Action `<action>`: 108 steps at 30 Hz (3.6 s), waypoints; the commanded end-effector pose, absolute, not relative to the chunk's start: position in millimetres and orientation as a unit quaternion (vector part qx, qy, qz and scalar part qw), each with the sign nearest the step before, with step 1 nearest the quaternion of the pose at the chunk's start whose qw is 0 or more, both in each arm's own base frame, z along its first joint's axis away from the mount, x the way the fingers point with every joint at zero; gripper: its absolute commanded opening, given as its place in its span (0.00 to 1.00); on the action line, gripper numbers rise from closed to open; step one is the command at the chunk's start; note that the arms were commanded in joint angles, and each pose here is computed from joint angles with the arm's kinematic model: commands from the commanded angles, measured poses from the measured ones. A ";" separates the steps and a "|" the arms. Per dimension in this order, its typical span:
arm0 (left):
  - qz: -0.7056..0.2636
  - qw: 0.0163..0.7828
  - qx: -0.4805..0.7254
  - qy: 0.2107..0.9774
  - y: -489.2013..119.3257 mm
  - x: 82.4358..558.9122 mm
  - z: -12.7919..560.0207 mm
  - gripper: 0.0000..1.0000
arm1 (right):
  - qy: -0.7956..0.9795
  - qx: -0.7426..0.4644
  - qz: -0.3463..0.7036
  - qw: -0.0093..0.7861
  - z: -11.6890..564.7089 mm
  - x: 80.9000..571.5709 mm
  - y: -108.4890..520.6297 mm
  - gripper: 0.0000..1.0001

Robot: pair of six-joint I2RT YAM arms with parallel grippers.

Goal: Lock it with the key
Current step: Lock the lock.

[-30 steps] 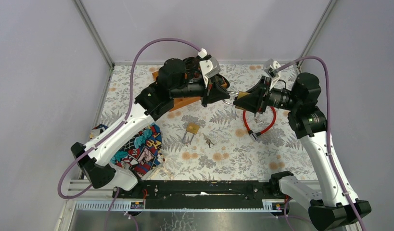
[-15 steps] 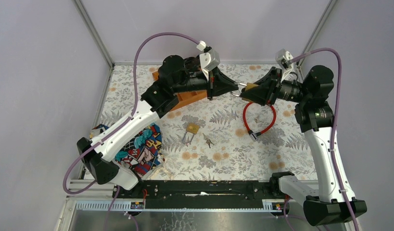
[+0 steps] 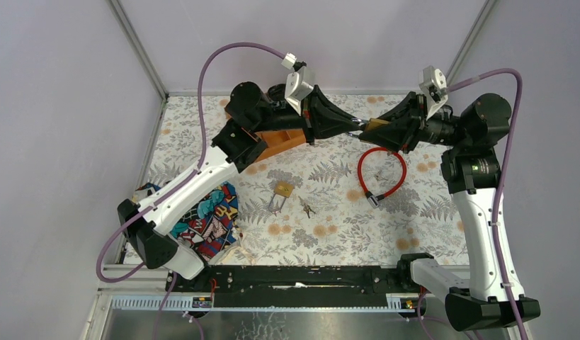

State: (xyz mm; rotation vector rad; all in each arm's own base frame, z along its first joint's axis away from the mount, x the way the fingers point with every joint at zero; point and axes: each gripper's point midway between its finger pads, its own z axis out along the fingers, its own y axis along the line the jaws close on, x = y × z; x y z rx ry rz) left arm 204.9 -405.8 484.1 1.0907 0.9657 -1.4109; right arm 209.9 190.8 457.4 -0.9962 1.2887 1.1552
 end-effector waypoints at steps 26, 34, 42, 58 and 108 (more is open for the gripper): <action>-0.560 0.414 0.583 0.419 -390.5 169.3 422.7 0.28 | 0.600 -0.390 0.414 0.562 424.1 240.5 192.6 0.00; -0.553 0.430 0.570 0.429 -386.5 181.4 430.8 0.18 | 0.601 -0.402 0.402 0.561 424.6 234.9 190.2 0.00; -0.547 0.419 0.575 0.441 -384.2 181.9 418.6 0.11 | 0.598 -0.412 0.410 0.551 426.7 227.2 191.6 0.00; -0.480 0.496 0.569 0.447 -356.7 216.0 437.1 0.00 | 0.641 -0.416 0.359 0.537 402.2 211.7 175.8 1.00; -0.462 0.505 0.584 0.437 -334.7 208.0 427.4 0.00 | 0.626 -0.503 0.324 0.500 345.0 201.7 194.4 0.47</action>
